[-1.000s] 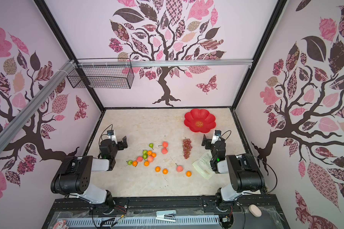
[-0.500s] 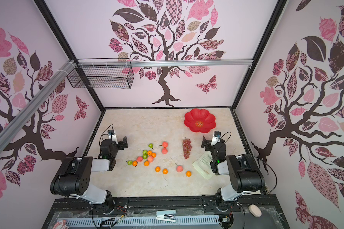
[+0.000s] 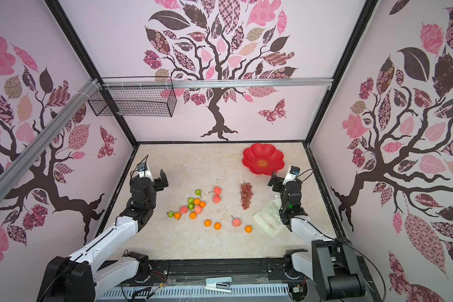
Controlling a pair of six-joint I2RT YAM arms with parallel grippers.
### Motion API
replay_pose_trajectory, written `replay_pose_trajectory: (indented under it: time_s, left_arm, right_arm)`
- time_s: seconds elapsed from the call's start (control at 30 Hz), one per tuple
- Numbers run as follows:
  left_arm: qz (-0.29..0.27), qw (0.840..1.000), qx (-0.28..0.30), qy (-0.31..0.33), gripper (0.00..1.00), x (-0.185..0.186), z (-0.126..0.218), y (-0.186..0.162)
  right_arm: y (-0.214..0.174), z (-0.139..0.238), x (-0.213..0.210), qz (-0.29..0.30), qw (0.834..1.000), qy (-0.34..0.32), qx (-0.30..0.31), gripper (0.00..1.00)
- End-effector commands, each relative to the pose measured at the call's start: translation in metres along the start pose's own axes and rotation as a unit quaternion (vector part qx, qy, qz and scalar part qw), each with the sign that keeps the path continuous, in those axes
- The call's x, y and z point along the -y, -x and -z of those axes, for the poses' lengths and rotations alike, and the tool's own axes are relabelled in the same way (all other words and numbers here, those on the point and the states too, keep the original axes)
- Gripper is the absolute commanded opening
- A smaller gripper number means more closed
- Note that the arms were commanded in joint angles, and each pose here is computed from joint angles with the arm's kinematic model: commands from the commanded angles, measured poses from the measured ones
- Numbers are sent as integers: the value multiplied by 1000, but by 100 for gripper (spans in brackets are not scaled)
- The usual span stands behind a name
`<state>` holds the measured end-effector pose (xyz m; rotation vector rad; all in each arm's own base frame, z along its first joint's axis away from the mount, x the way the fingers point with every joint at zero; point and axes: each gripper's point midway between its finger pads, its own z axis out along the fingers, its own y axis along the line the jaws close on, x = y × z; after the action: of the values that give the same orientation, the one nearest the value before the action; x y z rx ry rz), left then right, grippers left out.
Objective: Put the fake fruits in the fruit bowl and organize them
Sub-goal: 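Raise both arms and move both grippers forward toward the red flower bowl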
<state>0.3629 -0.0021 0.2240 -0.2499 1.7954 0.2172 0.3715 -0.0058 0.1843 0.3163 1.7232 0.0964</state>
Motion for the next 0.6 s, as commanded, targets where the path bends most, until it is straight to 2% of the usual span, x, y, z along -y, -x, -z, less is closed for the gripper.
replay_pose_trajectory:
  time_s: [0.0,0.07,0.17,0.27,0.4,0.5,0.57]
  left_arm:
    - [40,995,-84,30,99,-9,9,-3]
    - [33,990,-135,-10,99,7,14,-3]
    - [45,984,-171,-27,99,14,20,2]
    - [60,984,-165,-1,99,1,30,16]
    - [107,986,-123,21,99,-21,44,36]
    - [93,988,-104,-70,98,3,52,52]
    - [85,982,-106,-134,98,24,59,60]
  right_arm:
    - [-7,5,9,-68,995,-44,-63,100]
    - [-12,10,15,-122,984,-78,-103,100]
    - [-23,14,16,-154,969,-107,-159,100]
    - [-33,15,16,-179,956,-122,-198,100]
    - [-45,8,-9,-160,947,-70,-268,100]
    - [-51,-1,-14,-145,940,-68,-302,99]
    - [-56,-10,-13,-141,933,-70,-323,99]
